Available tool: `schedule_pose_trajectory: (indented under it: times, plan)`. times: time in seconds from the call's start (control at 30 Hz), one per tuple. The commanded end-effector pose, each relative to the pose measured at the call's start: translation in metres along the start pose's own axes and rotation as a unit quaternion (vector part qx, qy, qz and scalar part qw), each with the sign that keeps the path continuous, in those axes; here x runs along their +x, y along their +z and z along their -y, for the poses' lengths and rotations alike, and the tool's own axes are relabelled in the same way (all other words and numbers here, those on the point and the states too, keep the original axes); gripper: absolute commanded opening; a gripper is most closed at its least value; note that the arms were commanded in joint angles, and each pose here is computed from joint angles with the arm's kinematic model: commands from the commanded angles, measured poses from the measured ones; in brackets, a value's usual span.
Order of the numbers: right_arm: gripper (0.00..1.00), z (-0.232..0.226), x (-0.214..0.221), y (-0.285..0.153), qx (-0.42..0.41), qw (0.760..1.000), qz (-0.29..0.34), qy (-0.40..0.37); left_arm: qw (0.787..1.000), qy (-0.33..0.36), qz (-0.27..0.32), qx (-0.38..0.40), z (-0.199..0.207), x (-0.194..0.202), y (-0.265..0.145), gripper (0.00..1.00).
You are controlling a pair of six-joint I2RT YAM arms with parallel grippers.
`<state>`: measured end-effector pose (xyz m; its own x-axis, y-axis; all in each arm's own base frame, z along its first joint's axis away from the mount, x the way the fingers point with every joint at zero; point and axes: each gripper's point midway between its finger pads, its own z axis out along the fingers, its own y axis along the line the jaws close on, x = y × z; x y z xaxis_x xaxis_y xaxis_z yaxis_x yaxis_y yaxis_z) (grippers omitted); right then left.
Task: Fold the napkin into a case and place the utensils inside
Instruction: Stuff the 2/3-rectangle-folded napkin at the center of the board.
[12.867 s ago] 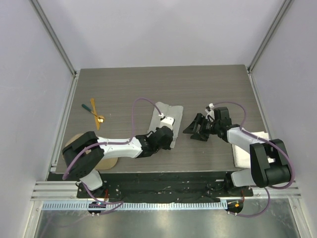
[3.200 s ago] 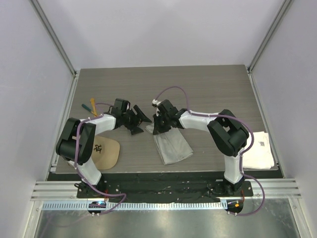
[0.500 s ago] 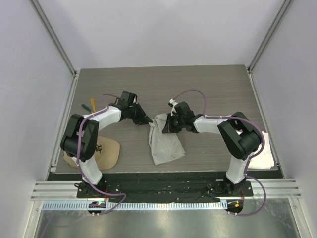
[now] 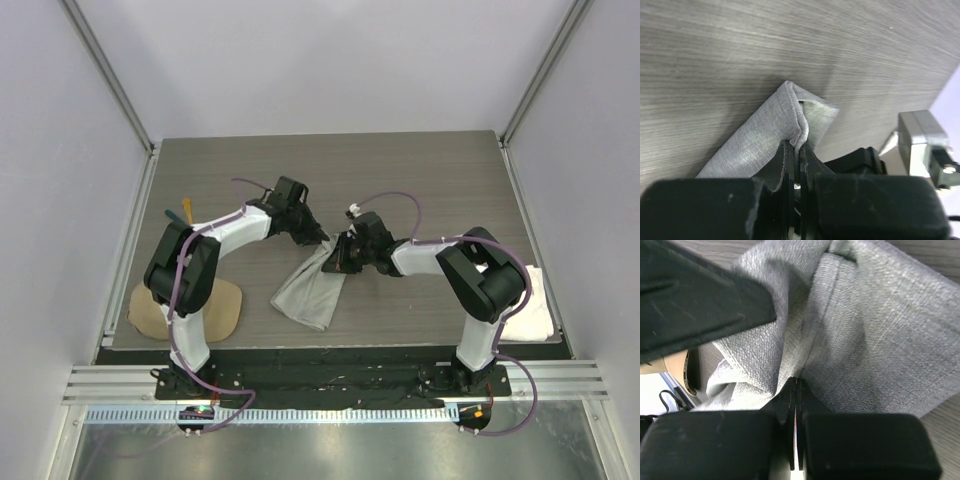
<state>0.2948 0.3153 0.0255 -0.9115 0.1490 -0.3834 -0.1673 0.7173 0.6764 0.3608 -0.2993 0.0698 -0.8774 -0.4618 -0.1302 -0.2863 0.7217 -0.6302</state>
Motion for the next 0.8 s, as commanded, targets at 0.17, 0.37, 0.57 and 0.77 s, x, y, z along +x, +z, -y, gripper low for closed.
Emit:
schedule_pose_trajectory:
  times: [0.17,0.37,0.57,0.77]
  plan:
    - [0.01,-0.010,-0.029,-0.040,0.018,0.999,0.019,-0.018,0.997,0.017,0.068,-0.033,0.010,-0.009,-0.013,0.00]
    - [0.01,0.001,-0.021,-0.036,0.029,0.999,0.004,-0.037,0.995,0.011,0.089,-0.050,0.010,-0.009,-0.015,0.00]
    - [0.01,0.020,-0.024,-0.014,0.047,0.998,0.009,-0.048,0.993,0.014,0.106,-0.058,0.022,-0.003,-0.015,0.00]
    - [0.01,0.019,-0.031,-0.005,0.036,0.997,0.017,-0.066,0.991,-0.013,0.113,-0.076,0.020,0.004,-0.013,0.00]
